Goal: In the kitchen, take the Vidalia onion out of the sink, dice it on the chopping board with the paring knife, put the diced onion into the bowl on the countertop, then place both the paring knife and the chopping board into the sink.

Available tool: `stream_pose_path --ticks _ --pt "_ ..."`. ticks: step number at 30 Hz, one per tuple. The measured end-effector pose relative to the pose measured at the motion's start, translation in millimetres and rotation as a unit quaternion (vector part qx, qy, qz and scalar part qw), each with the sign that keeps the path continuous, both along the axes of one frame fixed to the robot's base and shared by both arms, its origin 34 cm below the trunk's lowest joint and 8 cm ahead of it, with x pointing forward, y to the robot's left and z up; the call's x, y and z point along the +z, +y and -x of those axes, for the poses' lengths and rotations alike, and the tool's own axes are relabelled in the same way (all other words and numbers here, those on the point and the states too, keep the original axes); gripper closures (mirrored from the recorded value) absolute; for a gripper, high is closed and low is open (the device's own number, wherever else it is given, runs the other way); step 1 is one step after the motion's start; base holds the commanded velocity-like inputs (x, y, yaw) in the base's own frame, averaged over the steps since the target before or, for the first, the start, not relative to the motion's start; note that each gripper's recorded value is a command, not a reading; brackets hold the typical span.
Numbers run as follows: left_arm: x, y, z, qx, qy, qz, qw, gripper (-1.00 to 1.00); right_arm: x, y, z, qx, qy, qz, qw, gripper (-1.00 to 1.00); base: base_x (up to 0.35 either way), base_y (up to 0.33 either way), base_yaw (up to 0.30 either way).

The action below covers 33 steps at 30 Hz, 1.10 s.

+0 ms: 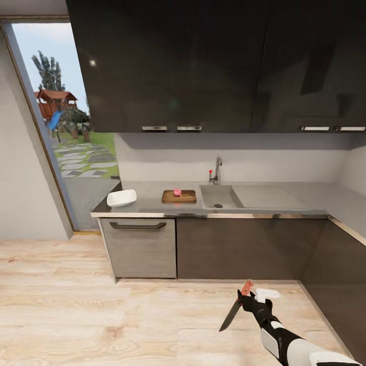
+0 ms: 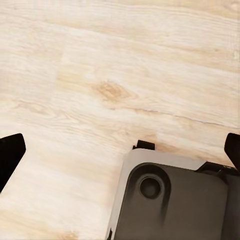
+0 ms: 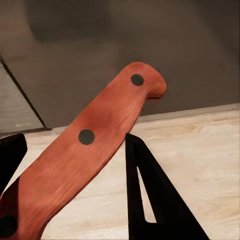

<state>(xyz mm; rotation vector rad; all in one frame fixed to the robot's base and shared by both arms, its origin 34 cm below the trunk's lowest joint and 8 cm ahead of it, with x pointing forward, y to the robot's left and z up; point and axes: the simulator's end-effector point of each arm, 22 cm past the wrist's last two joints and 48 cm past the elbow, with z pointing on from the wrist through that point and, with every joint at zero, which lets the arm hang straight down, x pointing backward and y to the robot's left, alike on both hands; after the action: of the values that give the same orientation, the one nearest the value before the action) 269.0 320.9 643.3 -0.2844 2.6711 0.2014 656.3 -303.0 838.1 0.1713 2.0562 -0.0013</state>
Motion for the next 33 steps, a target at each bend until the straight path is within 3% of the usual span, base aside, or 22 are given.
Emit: stream_pose_path --ticks 15,20,22,26,27,33 --pt "-0.5 -0.6 0.7 0.0 0.001 0.0 1.0 -1.0 1.1 1.1 -1.6 0.001 -0.002 -0.001 1.0 1.0 0.022 0.016 0.248" --pt "-1.0 -6.9 0.6 -0.004 0.001 0.004 1.0 -1.0 16.1 20.7 -16.7 -0.003 -0.021 -0.007 0.9998 1.0 0.0 0.0 0.216" --pt "-1.2 -7.8 1.0 -0.006 0.002 0.005 1.0 -1.0 42.6 32.0 -39.2 -0.01 -0.046 -0.003 0.9989 1.0 0.0 0.0 0.068" --pt "-1.7 -8.3 2.4 -0.006 0.004 0.005 1.0 -1.0 108.3 48.8 -84.7 -0.007 -0.062 0.044 0.9971 1.0 0.0 0.0 0.019" --pt "-1.8 -8.4 2.5 -0.006 0.005 0.005 1.0 -1.0 136.8 53.0 -98.2 -0.007 -0.067 0.053 0.9964 1.0 0.0 0.0 0.005" --pt "-1.8 -9.3 2.8 -0.006 0.005 0.006 1.0 -1.0 264.3 63.8 -123.4 -0.004 -0.109 0.057 0.9924 1.0 0.0 0.0 0.001"
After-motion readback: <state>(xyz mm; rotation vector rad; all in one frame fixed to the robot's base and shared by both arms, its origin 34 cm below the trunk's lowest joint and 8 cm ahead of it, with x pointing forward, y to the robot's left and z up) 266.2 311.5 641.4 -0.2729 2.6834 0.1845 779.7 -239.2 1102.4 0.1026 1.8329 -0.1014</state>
